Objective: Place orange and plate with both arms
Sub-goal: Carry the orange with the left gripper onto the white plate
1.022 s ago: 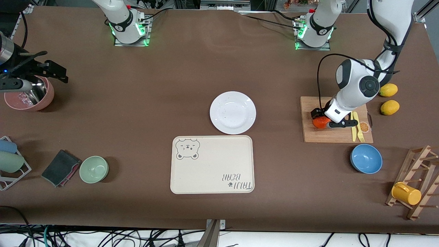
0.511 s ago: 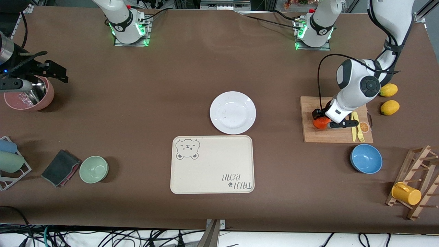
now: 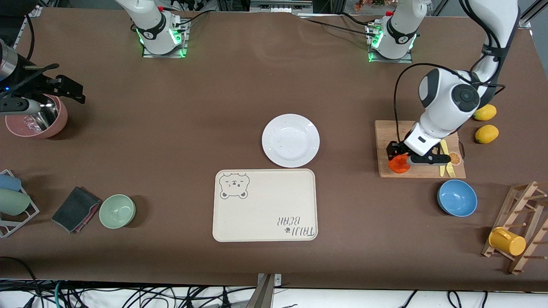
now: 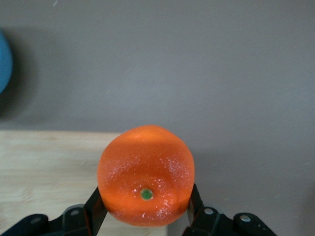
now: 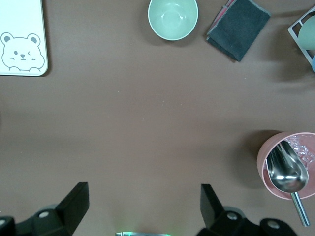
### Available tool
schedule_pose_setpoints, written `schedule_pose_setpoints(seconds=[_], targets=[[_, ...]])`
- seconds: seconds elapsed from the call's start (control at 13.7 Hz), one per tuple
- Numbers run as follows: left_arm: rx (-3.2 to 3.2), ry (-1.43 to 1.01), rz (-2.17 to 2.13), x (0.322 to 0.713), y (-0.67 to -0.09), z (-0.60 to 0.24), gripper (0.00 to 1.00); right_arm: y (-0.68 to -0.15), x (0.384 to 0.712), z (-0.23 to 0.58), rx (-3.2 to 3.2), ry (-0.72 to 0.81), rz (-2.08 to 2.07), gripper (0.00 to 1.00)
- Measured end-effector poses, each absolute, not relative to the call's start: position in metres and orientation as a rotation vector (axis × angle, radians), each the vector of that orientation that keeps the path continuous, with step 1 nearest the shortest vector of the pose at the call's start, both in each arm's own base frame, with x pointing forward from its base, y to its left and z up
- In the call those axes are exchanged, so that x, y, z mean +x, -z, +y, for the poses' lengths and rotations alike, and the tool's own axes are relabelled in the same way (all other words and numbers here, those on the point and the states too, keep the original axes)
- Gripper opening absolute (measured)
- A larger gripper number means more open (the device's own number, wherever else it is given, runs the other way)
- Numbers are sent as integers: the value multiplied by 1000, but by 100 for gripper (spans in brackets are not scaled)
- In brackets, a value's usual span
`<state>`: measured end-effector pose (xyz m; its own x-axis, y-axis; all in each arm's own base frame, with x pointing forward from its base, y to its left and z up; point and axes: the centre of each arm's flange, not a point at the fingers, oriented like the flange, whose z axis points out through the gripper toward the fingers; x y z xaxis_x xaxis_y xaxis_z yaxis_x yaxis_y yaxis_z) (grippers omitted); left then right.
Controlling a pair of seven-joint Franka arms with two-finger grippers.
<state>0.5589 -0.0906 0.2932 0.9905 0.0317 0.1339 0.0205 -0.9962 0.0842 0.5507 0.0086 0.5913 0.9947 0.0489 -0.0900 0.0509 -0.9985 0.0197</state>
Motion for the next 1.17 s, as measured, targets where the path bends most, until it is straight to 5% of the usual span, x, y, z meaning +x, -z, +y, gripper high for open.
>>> schedule_pose_setpoints(seconds=[0.58,1.17], targets=[[2919,-230,36,549,-319,-309,67,-591,551,9,3116,142,80,100],[2923,-51,-22,499,-248,-437,67,-590,548,10,3124,172,82,100]])
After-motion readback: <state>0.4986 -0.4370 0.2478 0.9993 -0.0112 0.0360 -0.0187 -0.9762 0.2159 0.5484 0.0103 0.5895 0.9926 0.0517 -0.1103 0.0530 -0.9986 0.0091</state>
